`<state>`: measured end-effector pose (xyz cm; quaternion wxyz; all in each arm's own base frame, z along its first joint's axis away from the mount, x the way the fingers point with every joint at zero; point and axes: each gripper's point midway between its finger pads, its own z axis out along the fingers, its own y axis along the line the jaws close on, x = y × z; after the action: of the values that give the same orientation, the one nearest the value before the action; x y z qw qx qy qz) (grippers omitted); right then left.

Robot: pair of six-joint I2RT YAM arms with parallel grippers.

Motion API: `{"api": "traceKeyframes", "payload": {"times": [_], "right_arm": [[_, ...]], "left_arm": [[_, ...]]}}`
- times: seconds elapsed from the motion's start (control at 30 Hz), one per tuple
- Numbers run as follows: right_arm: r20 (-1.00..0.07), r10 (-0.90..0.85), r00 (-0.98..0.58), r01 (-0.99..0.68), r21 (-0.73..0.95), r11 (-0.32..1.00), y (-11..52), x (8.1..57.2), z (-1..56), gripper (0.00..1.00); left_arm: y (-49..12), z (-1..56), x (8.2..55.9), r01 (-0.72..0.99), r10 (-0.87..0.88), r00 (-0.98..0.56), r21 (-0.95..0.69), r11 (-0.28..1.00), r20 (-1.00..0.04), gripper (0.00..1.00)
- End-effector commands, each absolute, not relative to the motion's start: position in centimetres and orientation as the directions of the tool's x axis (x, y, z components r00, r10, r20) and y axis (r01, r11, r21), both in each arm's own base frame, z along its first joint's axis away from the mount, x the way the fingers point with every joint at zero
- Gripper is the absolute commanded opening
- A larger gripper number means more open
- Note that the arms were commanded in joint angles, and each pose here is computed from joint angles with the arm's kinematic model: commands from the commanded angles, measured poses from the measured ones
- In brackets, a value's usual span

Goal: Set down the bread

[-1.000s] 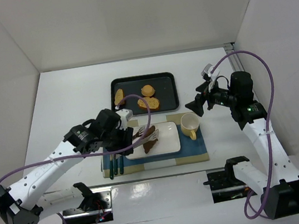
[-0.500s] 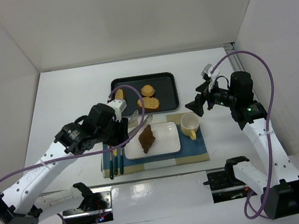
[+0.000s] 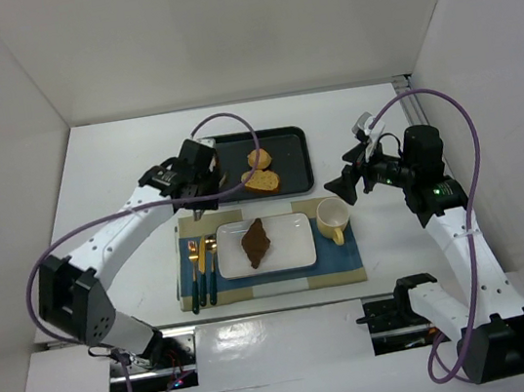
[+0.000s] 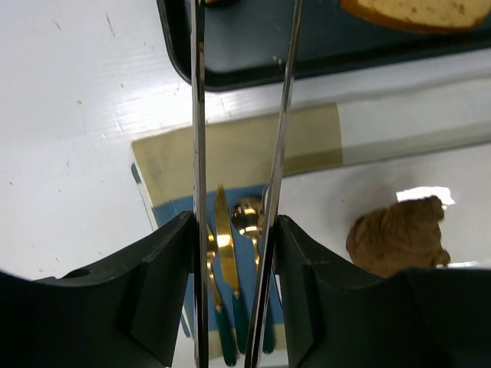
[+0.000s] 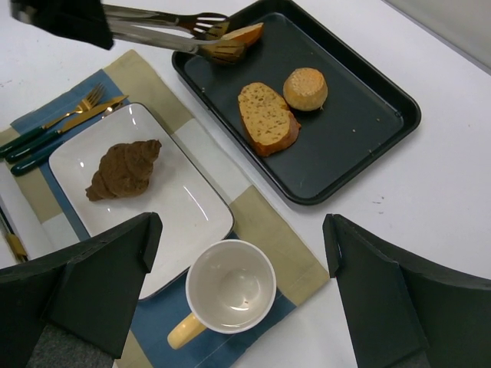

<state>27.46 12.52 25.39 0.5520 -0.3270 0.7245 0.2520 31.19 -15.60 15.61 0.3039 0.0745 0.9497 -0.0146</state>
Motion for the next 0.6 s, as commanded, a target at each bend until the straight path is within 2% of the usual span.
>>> {"api": "traceKeyframes", "payload": {"times": [0.0,0.17,0.33,0.53,0.57], "right_arm": [[-0.970,-0.196,-0.142,-0.767,-0.017,0.642,12.7,27.3,26.8,1.00],[-0.970,-0.196,-0.142,-0.767,-0.017,0.642,12.7,27.3,26.8,1.00],[-0.970,-0.196,-0.142,-0.767,-0.017,0.642,12.7,27.3,26.8,1.00],[-0.970,-0.196,-0.142,-0.767,-0.017,0.642,12.7,27.3,26.8,1.00],[-0.972,-0.195,-0.133,-0.767,-0.024,0.642,12.7,27.2,27.1,1.00]], "left_arm": [[-15.8,18.2,35.4,0.118,0.139,-0.731,0.077,0.990,-0.668,0.58],[-15.6,16.2,36.7,0.126,0.204,-0.770,0.169,0.978,-0.605,0.56],[-14.9,15.0,36.6,0.126,0.233,-0.793,0.222,0.967,-0.563,0.37],[-13.7,14.5,35.7,0.139,0.268,-0.813,0.275,0.951,-0.518,0.36],[-13.7,14.2,35.8,0.141,0.270,-0.817,0.278,0.950,-0.510,0.33]]}}
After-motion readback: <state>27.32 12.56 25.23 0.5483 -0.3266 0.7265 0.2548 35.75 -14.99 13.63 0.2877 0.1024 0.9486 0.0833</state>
